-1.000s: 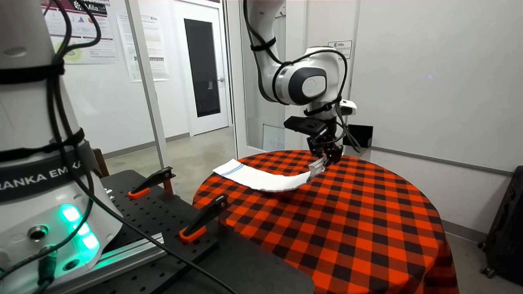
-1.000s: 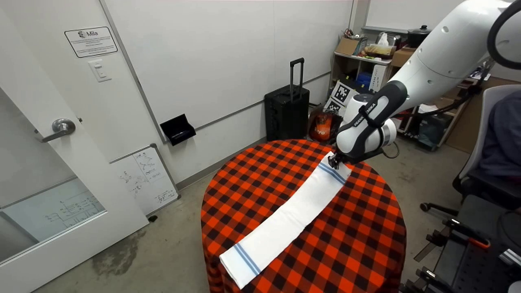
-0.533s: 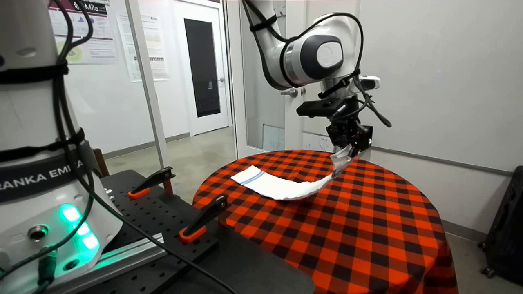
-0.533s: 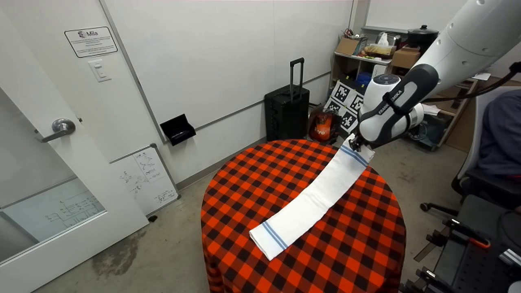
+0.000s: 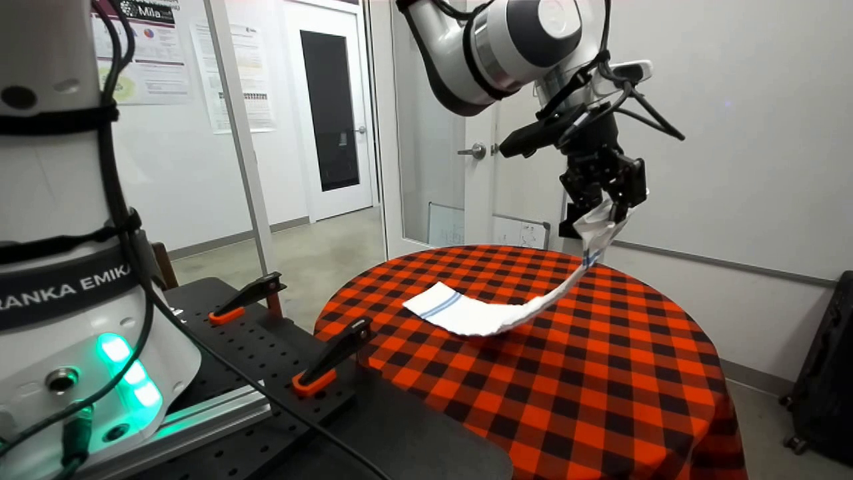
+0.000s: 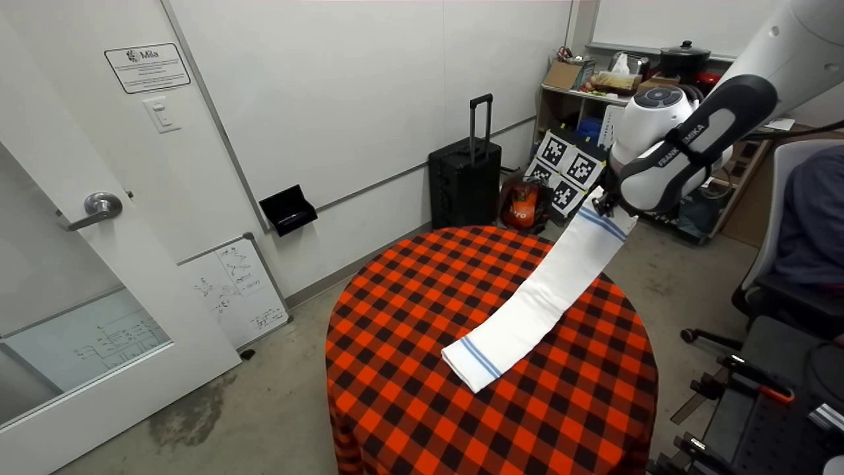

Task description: Fold the dishcloth four times

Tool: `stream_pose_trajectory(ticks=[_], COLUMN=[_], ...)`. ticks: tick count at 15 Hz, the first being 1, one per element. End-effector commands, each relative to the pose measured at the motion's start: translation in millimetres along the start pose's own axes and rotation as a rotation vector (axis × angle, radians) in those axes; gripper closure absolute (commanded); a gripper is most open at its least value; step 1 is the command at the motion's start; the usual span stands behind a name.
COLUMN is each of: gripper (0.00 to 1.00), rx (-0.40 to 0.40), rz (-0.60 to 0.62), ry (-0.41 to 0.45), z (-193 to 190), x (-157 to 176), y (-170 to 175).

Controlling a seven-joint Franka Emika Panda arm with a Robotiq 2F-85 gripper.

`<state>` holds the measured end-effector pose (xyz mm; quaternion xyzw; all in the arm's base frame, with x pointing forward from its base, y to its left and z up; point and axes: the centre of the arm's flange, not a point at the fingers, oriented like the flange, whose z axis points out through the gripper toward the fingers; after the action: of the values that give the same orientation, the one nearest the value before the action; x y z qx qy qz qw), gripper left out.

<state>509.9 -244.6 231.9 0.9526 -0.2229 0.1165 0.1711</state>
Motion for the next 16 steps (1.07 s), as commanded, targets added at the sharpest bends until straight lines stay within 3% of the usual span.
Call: stream_pose_trajectory(ticks=[1, 3, 6, 16], gripper=[0.97, 0.97, 0.97, 0.97], rx=[-0.053, -0.072, -0.064, 0.071], rz=[0.051, 0.055, 0.004, -0.280], ry=[0.039, 0.052, 0.035, -0.018], z=[-56, -70, -80, -85], x=[-13, -10, -9, -22], y=[29, 38, 23, -150])
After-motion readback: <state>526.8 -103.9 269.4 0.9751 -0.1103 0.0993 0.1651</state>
